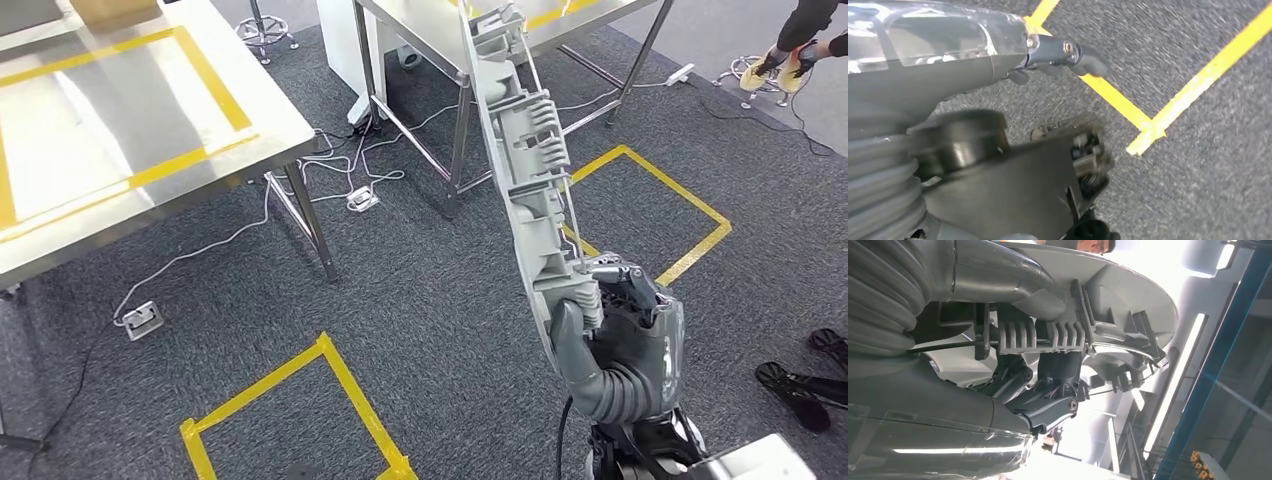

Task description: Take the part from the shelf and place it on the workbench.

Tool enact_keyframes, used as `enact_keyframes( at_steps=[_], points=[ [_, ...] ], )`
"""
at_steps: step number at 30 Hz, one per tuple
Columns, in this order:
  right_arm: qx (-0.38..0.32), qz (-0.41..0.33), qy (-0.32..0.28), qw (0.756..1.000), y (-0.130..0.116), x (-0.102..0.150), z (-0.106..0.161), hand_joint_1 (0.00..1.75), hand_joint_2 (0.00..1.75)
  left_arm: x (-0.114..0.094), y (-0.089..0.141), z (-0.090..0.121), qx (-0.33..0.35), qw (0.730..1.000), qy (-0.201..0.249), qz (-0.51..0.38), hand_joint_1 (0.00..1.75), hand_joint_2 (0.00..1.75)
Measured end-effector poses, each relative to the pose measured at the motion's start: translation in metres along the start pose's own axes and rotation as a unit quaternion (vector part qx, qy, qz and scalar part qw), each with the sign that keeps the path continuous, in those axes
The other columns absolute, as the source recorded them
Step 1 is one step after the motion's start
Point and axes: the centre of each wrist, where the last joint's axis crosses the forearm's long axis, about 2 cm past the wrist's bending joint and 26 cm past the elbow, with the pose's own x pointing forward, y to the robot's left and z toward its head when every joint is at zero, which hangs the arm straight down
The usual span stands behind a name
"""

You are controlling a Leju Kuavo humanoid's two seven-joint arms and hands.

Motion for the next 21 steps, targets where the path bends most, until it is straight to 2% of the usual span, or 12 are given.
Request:
enact_keyframes(
  at_steps=[21],
  points=[
    [0.001,0.000,0.006,1.000,0.0004,-0.0015,0.0019,1.75,1.75,0.0011,-0.0003,-0.0002,-0.002,1.000,0.002,-0.001,0.00,1.75]
  ],
)
